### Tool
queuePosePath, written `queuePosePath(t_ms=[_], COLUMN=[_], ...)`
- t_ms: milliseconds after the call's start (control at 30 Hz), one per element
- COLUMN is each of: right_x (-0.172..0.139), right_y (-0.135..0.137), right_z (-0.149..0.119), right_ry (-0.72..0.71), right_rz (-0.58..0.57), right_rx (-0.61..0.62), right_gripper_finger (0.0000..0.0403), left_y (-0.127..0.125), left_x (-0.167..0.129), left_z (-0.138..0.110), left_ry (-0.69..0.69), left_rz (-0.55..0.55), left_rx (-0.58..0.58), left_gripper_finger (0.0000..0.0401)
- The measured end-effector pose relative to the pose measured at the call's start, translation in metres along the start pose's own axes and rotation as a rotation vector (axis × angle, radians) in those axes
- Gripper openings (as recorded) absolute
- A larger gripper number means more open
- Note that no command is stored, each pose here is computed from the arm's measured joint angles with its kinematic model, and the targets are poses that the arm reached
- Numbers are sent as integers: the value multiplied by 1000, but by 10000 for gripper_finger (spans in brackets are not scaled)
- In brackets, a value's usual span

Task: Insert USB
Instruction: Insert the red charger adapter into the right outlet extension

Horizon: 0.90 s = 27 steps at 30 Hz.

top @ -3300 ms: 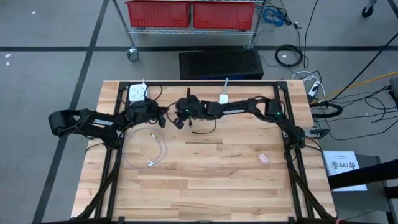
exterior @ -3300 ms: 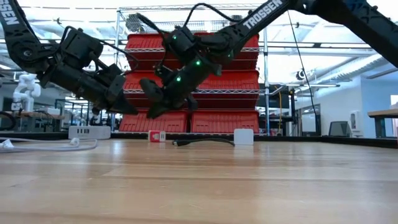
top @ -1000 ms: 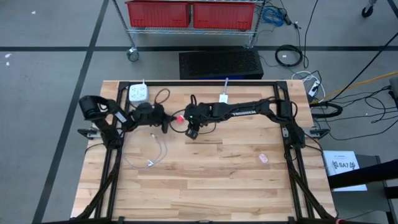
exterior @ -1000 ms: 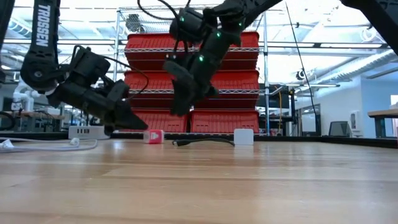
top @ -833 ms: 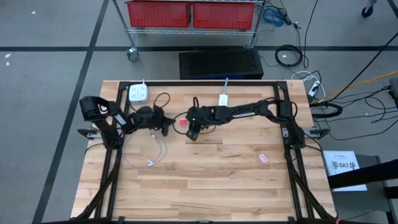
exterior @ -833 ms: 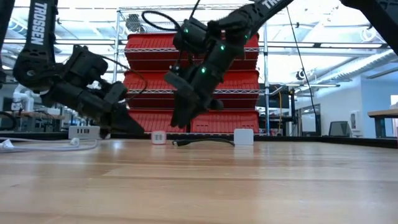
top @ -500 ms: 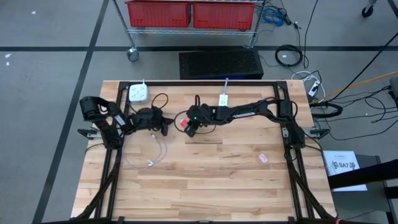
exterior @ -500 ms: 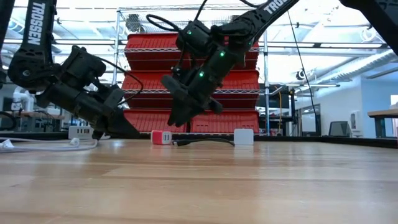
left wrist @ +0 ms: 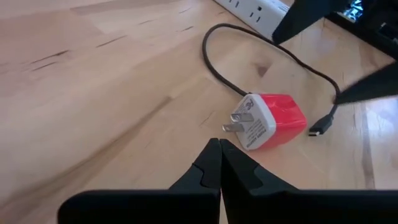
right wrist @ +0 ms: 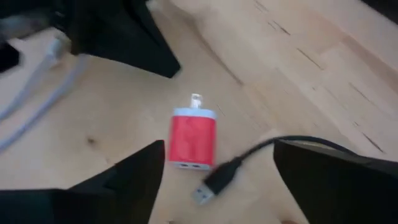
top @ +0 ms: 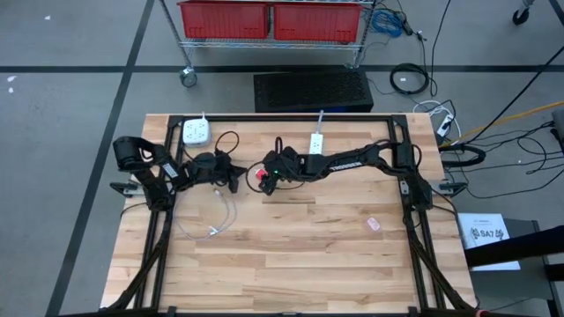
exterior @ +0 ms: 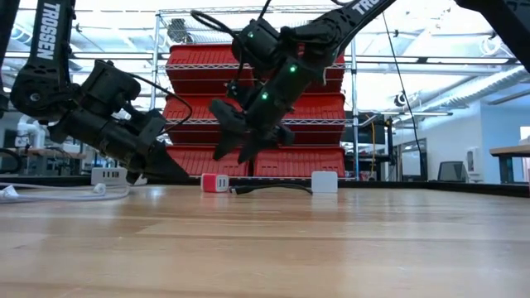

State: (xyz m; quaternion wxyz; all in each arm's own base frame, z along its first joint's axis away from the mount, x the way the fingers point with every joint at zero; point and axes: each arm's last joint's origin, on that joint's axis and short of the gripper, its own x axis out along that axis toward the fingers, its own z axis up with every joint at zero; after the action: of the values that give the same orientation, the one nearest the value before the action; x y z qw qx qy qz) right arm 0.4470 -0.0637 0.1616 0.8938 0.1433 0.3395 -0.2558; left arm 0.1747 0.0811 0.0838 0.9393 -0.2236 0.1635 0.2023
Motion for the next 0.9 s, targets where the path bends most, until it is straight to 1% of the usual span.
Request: queuePosePath(t_ms=[133, 333, 533, 767, 833, 900], right_x=[7, 12, 19, 36, 38, 38], right_y=[1, 2, 2, 3, 3, 3], right_z=[0, -8, -11, -27, -28, -28], right_ry=[-35, -2, -4, 31, 22, 17], right_rz=[10, 2, -5, -10, -11, -9], right_rx=[12, 11, 15, 1, 4, -2], right_gripper_finger=[316, 318, 318, 318, 314, 299], left_y=[0, 0, 0, 0, 0, 0], left_x=[0, 0, 0, 0, 0, 0], left_z=[0, 0, 0, 0, 0, 0], left_ry=[-2, 1, 2, 2, 4, 4], left_rz=[5, 8, 9, 9, 10, 9], left_rx=[19, 28, 31, 44, 44, 45], left_gripper_finger=[2, 2, 2, 2, 2, 2])
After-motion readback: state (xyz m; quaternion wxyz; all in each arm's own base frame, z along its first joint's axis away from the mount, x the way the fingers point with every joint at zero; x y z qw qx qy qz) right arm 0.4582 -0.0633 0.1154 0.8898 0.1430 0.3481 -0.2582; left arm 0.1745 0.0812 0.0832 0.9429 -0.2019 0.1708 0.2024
